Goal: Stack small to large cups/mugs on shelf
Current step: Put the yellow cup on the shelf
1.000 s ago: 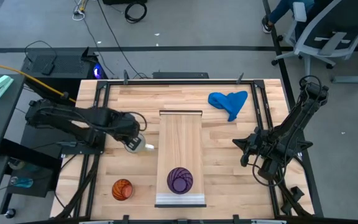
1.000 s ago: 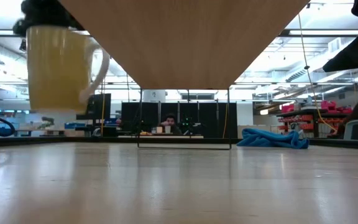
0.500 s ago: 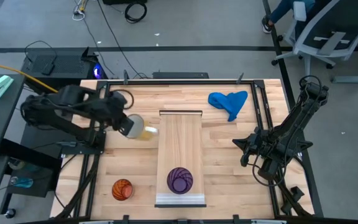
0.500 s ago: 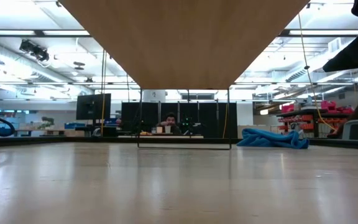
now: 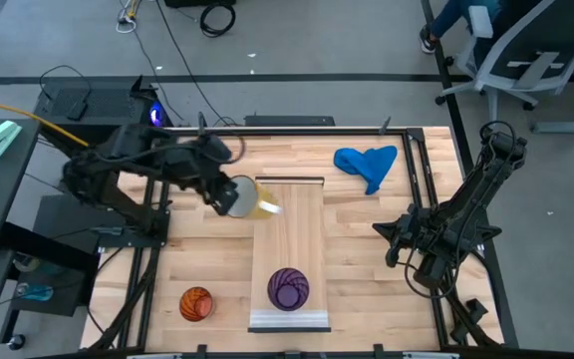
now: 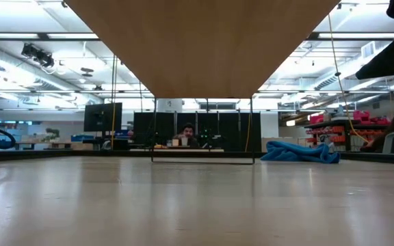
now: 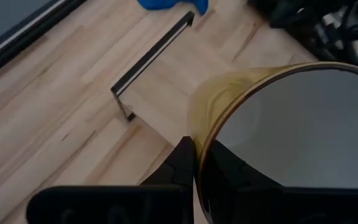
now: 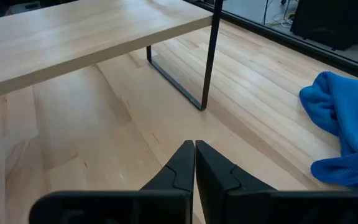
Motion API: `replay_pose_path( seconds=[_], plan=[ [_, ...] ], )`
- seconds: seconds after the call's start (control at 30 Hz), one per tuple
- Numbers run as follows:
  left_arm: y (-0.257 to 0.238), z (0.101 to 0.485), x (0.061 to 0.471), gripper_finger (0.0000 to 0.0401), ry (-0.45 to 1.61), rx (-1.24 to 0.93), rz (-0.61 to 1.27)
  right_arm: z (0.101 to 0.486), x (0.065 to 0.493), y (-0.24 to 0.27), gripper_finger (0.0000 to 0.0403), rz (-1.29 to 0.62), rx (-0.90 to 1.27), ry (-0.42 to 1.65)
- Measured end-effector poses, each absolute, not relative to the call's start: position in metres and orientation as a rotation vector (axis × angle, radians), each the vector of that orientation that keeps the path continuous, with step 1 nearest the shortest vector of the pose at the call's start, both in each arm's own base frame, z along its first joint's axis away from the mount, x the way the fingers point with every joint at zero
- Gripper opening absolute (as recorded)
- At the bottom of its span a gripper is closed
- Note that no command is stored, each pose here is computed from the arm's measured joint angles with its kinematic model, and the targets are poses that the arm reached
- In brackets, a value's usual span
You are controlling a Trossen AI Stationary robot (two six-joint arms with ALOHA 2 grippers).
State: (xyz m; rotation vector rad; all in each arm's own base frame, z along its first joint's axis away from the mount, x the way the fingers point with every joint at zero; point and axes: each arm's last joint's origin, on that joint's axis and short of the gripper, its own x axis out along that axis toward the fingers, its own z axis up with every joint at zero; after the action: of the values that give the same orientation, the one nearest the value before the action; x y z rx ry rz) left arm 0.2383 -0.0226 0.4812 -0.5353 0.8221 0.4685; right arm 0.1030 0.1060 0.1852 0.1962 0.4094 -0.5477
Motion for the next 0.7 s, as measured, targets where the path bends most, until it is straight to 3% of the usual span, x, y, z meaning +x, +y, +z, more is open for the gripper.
replay_pose_path(
  seconds=[0.23, 0.47, 0.7],
  plan=[
    [-0.029, 0.468, 0.287, 0.0023, 0.901, -0.525, 0.417, 0.185, 0.103, 0.106, 0.002, -0.548, 0.198, 0.41],
    [-0.027, 0.431, 0.332, 0.0023, 1.044, -0.531, 0.407, 0.185, 0.104, 0.107, 0.002, -0.544, 0.213, 0.405],
    [-0.028, 0.406, 0.357, 0.0023, 1.137, -0.55, 0.404, 0.186, 0.105, 0.108, 0.002, -0.539, 0.234, 0.398]
  ],
)
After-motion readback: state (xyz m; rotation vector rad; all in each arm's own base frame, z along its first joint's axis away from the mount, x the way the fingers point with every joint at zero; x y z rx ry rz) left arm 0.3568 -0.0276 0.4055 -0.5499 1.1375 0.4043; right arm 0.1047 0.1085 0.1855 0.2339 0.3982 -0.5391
